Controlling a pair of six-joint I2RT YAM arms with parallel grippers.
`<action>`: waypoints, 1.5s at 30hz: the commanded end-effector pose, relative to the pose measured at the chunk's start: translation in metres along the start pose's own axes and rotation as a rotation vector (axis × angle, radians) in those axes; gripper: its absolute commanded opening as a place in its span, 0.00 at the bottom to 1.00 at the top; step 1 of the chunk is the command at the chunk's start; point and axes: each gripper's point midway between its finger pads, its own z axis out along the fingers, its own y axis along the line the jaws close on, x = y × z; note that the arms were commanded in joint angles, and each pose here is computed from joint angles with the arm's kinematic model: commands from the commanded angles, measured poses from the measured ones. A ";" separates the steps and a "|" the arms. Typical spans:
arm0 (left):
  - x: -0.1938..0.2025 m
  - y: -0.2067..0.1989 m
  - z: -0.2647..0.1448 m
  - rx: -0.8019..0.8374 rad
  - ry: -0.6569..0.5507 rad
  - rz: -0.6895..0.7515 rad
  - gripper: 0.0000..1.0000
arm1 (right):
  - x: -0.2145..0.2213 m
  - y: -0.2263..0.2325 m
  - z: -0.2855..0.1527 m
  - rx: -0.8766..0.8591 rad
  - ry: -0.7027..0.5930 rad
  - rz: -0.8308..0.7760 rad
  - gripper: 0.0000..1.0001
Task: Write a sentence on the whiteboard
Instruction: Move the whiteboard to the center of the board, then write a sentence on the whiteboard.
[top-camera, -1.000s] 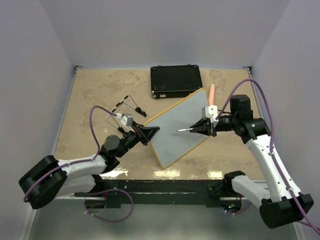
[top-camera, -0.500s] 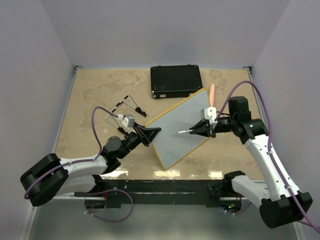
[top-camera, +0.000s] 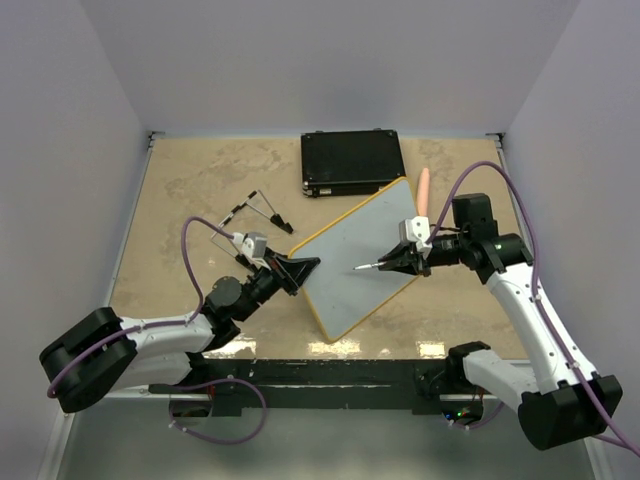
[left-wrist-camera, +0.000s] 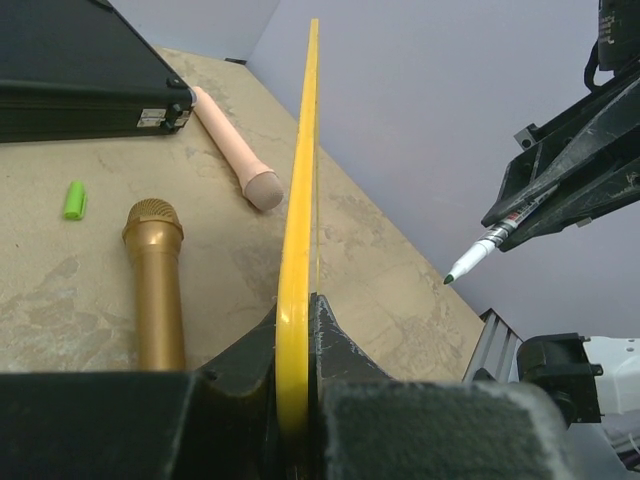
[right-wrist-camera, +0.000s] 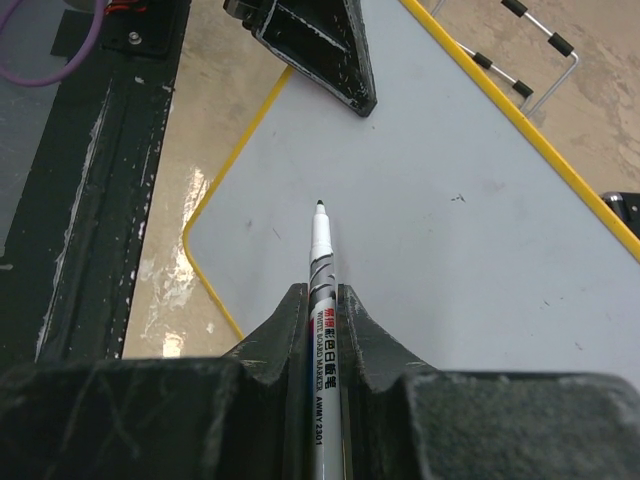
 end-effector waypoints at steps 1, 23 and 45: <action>-0.031 -0.017 0.001 0.052 -0.121 0.003 0.00 | -0.009 0.002 -0.001 -0.026 -0.028 -0.039 0.00; -0.027 -0.008 -0.001 0.010 -0.104 0.022 0.00 | 0.005 -0.001 -0.013 -0.017 -0.025 -0.049 0.00; -0.016 -0.004 0.006 -0.007 -0.057 0.015 0.00 | 0.011 -0.013 -0.023 0.052 -0.011 -0.026 0.00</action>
